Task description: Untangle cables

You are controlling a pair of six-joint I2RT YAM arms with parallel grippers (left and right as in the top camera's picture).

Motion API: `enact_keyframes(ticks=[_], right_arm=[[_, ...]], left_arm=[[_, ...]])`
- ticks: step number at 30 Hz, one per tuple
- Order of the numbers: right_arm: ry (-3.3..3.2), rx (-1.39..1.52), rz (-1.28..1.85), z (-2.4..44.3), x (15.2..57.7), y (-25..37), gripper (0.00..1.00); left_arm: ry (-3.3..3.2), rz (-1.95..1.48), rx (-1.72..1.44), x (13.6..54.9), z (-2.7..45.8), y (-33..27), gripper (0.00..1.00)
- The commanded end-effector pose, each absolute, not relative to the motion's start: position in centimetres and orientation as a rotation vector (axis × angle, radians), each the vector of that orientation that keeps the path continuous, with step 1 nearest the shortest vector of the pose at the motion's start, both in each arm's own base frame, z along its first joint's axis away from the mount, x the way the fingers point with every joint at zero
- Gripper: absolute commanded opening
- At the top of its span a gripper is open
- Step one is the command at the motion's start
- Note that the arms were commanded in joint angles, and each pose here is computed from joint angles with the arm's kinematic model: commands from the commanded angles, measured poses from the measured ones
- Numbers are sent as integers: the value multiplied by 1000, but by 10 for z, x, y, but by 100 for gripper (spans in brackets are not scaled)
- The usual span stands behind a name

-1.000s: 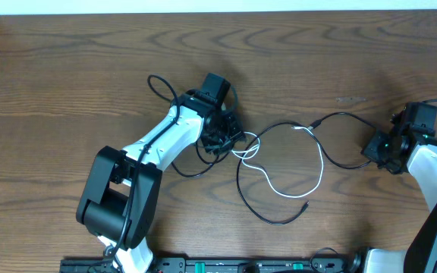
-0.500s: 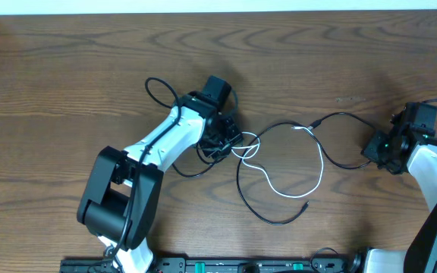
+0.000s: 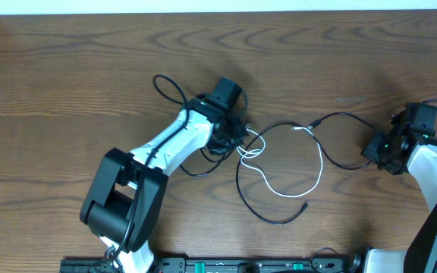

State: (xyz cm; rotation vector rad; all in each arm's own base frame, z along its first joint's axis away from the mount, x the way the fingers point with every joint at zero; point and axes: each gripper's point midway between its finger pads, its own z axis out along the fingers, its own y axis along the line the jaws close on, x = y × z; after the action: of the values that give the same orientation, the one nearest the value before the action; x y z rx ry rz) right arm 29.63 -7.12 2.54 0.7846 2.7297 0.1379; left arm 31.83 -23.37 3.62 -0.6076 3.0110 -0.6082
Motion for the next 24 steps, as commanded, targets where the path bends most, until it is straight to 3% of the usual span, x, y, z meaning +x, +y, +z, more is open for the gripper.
enact_keyframes(ticks=[1, 6, 15, 24], right_arm=[[2732, 731, 109, 30, 298, -73, 1], [2751, 754, 13, 27, 290, -83, 1], [2752, 835, -149, 26, 277, -101, 1], [2736, 924, -190, 26, 270, -111, 1]], left_arm=[[2890, -640, -424, 355, 71, -221, 7], [2718, -730, -415, 387, 129, -192, 7], [2402, -714, -581, 410, 220, -80, 8], [2259, -779, -766, 407, 246, -2, 8]])
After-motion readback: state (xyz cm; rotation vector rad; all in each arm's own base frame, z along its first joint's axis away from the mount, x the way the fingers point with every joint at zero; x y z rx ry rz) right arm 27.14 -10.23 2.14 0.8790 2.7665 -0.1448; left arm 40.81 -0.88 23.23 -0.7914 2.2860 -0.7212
